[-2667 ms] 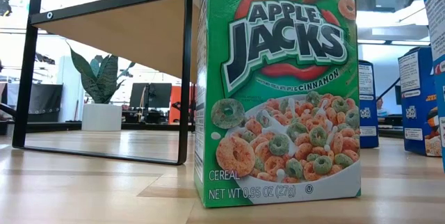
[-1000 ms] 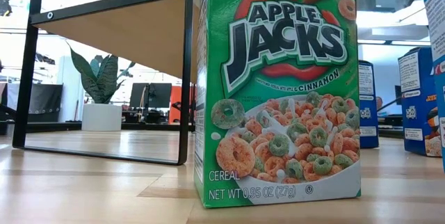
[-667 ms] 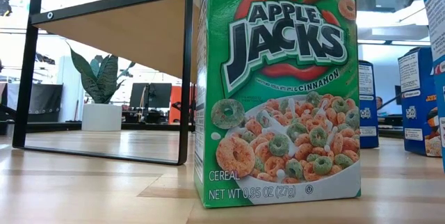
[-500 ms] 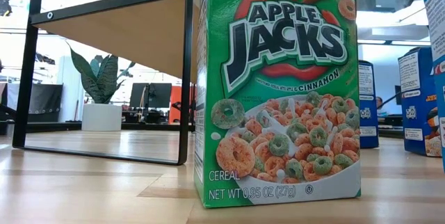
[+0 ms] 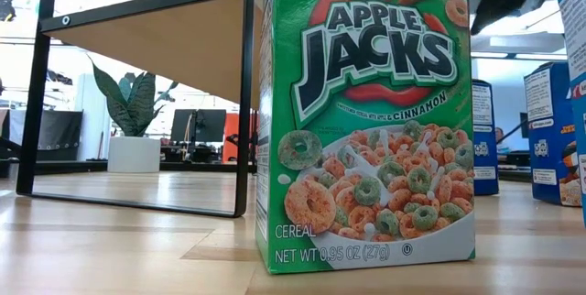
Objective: Stack cereal on shelf
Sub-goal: Put the light blue cereal box on the shelf aligned with the other light blue cereal boxes
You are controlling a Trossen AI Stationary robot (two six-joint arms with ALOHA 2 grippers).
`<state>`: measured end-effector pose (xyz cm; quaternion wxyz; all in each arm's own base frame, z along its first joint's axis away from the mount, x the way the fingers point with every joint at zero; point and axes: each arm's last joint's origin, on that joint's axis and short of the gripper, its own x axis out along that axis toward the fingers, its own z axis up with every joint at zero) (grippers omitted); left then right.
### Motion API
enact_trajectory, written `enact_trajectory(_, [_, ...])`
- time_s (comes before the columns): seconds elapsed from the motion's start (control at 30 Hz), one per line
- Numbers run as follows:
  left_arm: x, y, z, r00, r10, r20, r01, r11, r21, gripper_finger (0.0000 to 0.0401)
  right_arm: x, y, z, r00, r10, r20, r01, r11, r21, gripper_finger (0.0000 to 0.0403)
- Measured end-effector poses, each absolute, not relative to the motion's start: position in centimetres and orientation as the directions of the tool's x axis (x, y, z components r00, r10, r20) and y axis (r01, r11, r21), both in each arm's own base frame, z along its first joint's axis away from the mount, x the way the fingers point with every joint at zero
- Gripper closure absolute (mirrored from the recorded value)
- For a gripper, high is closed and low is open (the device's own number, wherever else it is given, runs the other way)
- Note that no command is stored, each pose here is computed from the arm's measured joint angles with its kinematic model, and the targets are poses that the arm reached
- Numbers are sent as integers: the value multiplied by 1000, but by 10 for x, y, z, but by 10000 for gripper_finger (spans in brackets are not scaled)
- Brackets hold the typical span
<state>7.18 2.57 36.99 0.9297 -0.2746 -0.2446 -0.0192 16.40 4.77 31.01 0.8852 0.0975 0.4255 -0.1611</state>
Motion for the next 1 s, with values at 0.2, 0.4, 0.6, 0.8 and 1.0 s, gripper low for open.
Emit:
enact_trajectory(0.2, [72,26,369,886,102,453,163,845,-509,195,163,71,293,568,-148,-810,318,947,50,106])
enact_trajectory(0.4, [73,26,368,891,107,442,155,842,-517,195,173,103,291,642,-16,-767,207,966,153,116])
enact_trajectory(0.6, [74,27,366,898,111,425,146,837,-527,195,181,137,273,579,84,-811,186,955,231,117])
enact_trajectory(0.8, [74,28,364,899,144,413,117,831,-545,195,185,164,271,479,221,-849,155,931,330,117])
enact_trajectory(1.0, [74,28,364,901,141,411,118,830,-545,195,191,177,300,506,229,-832,111,939,326,117])
